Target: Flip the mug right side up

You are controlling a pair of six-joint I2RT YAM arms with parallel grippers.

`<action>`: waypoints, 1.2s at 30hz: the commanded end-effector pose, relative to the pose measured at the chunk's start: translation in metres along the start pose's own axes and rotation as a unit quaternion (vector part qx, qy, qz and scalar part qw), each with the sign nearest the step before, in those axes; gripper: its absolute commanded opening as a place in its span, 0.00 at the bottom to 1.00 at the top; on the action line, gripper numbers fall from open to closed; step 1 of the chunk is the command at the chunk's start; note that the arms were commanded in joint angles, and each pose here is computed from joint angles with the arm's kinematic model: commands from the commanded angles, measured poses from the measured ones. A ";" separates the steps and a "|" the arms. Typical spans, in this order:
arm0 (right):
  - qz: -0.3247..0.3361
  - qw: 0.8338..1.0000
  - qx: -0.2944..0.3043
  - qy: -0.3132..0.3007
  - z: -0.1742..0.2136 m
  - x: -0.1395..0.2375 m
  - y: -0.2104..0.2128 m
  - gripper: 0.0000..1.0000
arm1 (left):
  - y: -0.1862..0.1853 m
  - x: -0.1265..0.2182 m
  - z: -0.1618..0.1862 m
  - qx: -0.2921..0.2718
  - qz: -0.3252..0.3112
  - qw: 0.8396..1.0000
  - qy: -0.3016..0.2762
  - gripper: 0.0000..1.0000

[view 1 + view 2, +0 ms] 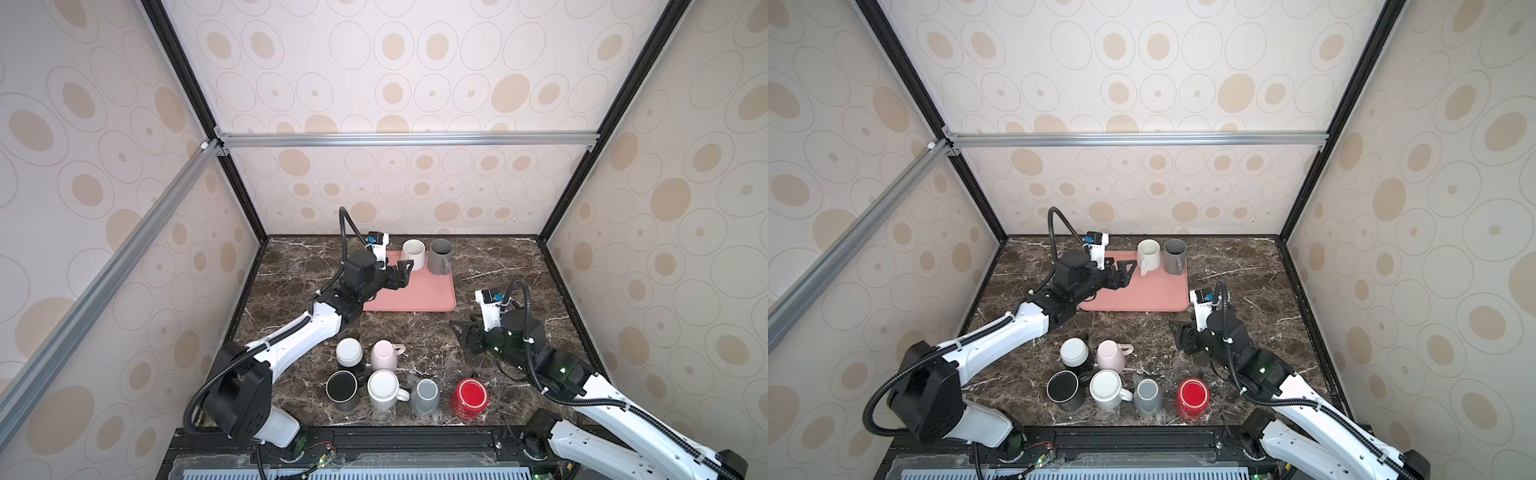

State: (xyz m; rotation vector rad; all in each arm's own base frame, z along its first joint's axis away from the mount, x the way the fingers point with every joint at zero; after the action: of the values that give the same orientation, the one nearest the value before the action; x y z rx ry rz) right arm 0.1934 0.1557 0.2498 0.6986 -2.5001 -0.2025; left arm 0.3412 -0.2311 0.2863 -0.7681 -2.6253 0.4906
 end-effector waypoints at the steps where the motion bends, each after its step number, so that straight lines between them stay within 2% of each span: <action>1: -0.039 0.998 0.006 0.058 0.024 -0.011 0.005 0.69 | -0.017 0.029 -0.018 0.028 0.054 0.996 -0.061 0.88; 4: -0.073 0.993 0.015 0.091 0.033 -0.020 0.014 0.69 | -0.017 0.047 -0.014 0.037 0.068 0.994 -0.072 0.99; 9: -0.111 0.983 0.037 0.142 0.048 -0.039 0.030 0.69 | -0.017 0.067 -0.008 0.049 0.086 0.992 -0.082 0.99; 16: -0.126 0.966 0.110 0.195 0.066 -0.063 0.060 0.69 | -0.014 0.085 0.003 0.055 0.102 0.989 -0.094 0.99; 27: -0.148 0.940 0.185 0.244 0.089 -0.109 0.086 0.59 | -0.004 0.101 0.018 0.037 0.073 0.994 -0.077 0.99; 32: -0.152 0.934 0.226 0.233 0.088 -0.119 0.088 0.70 | -0.001 0.110 0.018 0.035 0.062 0.994 -0.087 0.99; 36: -0.153 0.936 0.230 0.217 0.080 -0.127 0.093 0.77 | 0.000 0.111 0.018 0.030 0.058 0.994 -0.085 1.00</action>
State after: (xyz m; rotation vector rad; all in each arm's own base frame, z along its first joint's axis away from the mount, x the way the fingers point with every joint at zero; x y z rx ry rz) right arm 0.1944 0.2889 0.1386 1.1236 -1.9605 0.3681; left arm 0.2481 -0.1741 0.2940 -0.9055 -2.6959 0.7210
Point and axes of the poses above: each gripper's point midway between its finger pads, its own x axis back along the fingers, its own y axis along the line the jaws close on, z = x × y, the point moved 6 cm from there along x, back along the fingers, and after that the axes turned 1 degree about x, right-handed, at the moved point
